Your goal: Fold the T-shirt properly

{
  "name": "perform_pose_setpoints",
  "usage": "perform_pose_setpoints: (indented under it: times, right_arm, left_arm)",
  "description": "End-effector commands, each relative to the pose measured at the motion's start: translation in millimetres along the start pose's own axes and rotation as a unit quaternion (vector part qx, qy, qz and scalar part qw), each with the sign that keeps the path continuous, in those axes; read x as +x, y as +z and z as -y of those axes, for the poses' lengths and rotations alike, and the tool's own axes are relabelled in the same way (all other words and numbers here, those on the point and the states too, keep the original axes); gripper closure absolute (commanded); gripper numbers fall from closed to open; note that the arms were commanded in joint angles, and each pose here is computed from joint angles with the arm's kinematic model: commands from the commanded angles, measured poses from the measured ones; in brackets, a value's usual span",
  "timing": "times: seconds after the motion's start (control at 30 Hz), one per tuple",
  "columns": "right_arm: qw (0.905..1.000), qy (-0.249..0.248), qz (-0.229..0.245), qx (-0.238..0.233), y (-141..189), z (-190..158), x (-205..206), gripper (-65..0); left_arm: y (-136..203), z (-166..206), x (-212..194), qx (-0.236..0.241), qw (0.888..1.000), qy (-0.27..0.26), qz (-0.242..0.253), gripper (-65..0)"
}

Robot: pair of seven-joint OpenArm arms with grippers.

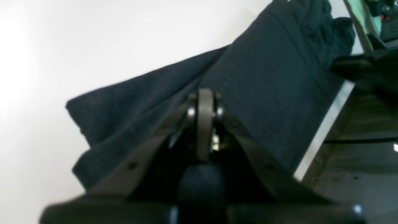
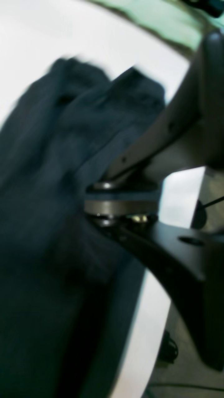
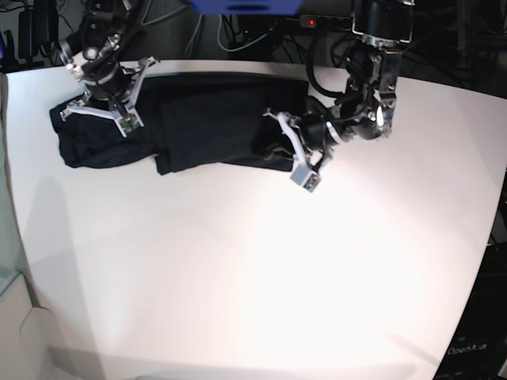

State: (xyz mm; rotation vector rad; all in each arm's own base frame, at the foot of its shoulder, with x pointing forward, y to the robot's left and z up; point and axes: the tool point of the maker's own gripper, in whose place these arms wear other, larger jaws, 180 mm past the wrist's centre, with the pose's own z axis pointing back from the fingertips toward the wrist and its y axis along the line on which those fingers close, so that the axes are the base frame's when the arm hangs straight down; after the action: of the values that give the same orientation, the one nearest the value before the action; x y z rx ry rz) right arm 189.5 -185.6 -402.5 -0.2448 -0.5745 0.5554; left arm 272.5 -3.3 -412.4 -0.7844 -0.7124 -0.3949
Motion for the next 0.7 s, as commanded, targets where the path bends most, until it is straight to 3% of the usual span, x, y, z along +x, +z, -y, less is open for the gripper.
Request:
perform_pose_setpoints:
  times: [0.0, 0.23, 0.5, 0.67]
  right_arm:
    - [0.9995, -0.003, 0.028, -0.017, 4.1, 12.1, 11.5, -1.9]
    - [0.9939, -0.043, 0.050, -0.088, 10.1, 66.0, 10.1, -1.9]
    - [0.9772, -0.125, 0.051, -0.164, 16.1, 120.4, 13.3, -2.3]
    - [0.9762, -0.150, 0.003, -0.156, 11.1, 118.1, 7.2, -11.0]
  left_arm:
    - [1.4, 0.7, 12.1, -0.003, 1.000, -0.008, 0.016, 0.0]
    - [4.1, -2.5, 11.3, 0.001, 1.000, -0.011, 0.014, 0.0]
    - [23.7, -28.2, 8.5, 0.030, 0.999, -0.021, 0.003, 0.0]
    - [36.8, -44.2, 12.4, 0.051, 0.999, -0.015, 0.010, 0.0]
